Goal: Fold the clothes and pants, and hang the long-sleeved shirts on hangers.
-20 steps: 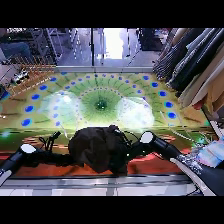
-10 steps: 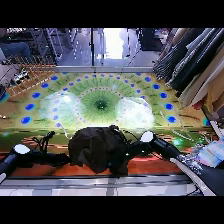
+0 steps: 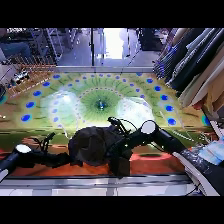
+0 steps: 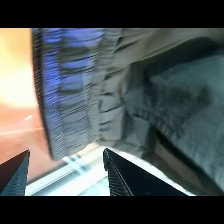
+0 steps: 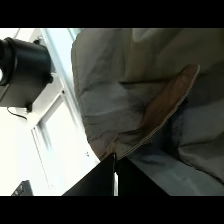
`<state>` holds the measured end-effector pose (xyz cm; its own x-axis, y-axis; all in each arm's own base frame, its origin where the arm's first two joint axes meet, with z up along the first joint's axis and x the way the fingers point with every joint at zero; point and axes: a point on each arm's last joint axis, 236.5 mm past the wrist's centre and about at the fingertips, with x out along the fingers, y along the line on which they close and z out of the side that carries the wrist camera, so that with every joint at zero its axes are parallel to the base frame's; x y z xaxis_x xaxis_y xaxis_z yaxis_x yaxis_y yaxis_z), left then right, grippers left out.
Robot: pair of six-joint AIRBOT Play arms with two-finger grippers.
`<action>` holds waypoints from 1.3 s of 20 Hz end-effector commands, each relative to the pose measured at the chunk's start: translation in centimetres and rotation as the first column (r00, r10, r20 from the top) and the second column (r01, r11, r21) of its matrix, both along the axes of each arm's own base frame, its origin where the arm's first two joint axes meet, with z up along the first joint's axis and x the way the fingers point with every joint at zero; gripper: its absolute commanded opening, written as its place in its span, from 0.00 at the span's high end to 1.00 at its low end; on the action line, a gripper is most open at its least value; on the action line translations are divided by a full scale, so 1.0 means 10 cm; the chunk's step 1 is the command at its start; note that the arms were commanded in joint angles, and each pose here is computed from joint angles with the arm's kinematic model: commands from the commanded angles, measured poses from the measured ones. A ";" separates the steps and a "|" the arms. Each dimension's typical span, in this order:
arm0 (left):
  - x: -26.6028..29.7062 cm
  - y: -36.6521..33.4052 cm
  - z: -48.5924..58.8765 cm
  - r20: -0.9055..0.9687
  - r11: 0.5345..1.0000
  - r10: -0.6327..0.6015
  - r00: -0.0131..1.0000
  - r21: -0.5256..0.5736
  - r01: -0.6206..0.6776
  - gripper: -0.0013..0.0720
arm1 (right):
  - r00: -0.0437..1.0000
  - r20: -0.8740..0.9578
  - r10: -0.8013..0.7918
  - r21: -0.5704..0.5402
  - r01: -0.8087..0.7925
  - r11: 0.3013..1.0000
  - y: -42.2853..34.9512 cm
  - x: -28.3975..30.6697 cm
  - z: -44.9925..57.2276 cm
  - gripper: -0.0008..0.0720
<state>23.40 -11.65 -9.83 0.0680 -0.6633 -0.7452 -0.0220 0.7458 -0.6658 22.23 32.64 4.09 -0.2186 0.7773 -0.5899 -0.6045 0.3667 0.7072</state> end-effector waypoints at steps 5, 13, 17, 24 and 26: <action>0.03 -0.25 -0.11 -0.009 0.998 -0.023 1.000 -0.064 0.023 0.67 | 1.000 0.023 -0.012 -0.020 0.013 1.000 -0.01 0.08 0.05 0.98; 0.26 -0.51 0.55 0.156 0.950 0.018 0.988 -0.310 0.031 0.97 | 0.980 0.080 -0.180 -0.140 0.190 0.972 -0.56 0.42 0.11 0.98; 0.45 -0.39 1.06 0.288 0.928 0.123 0.950 -0.372 -0.007 0.97 | 0.839 0.259 -0.478 -0.067 0.510 0.858 -1.29 1.00 0.69 0.98; 0.25 -0.34 0.87 0.333 0.972 -0.044 0.942 -0.204 0.117 0.27 | 0.779 0.273 -0.565 -0.037 0.595 0.803 -1.55 1.15 0.86 0.98; 0.02 -0.45 0.69 0.375 0.951 -0.248 0.893 -0.080 0.297 0.25 | 0.769 0.280 -0.574 -0.029 0.604 0.796 -1.56 1.19 0.87 0.98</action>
